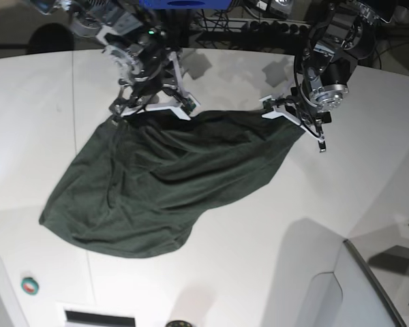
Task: Layout the t-shirt on the table in an organized manner, then fold the t-shirt properly
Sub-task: 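Raise the shirt high with both grippers and lay it flat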
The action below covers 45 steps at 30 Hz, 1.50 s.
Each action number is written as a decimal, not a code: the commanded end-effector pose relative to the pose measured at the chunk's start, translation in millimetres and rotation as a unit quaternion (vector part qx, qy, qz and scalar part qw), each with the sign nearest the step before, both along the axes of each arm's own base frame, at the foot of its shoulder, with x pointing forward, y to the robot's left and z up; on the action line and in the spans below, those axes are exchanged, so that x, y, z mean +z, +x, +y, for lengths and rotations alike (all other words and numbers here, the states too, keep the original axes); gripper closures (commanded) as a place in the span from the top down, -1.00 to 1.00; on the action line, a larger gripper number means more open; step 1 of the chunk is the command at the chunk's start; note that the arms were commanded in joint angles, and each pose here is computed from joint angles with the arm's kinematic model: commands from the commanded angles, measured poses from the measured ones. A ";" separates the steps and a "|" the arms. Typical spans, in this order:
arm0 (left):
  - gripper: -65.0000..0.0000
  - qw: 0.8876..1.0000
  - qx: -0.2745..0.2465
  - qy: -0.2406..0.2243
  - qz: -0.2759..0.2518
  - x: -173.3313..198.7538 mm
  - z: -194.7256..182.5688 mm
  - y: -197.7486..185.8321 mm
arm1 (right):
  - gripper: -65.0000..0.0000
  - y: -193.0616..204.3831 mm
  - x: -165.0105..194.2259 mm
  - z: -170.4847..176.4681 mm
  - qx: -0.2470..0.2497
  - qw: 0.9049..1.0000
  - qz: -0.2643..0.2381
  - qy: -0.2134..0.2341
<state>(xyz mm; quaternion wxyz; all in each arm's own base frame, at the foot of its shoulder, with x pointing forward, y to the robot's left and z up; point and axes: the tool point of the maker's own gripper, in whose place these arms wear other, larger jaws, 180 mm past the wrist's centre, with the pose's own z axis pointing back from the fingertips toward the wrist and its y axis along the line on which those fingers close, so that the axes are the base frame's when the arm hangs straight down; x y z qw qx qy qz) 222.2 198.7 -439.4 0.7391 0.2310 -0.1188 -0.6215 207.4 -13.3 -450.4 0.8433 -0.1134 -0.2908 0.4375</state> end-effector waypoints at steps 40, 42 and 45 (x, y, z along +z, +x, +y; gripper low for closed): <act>-1.00 0.999 -0.004 0.020 -0.031 18.2 13.2 19.3 | -1.00 67.6 48.1 -10.0 -0.030 0.995 -0.096 0.001; -1.00 0.998 -0.007 0.024 -0.052 30.4 16.0 33.7 | -1.00 70.8 68.0 -14.5 -0.033 0.993 -0.114 0.006; -1.00 0.992 0.005 0.016 -0.122 73.8 20.3 68.5 | -1.00 79.2 103.7 -18.9 0.002 0.989 -0.149 0.005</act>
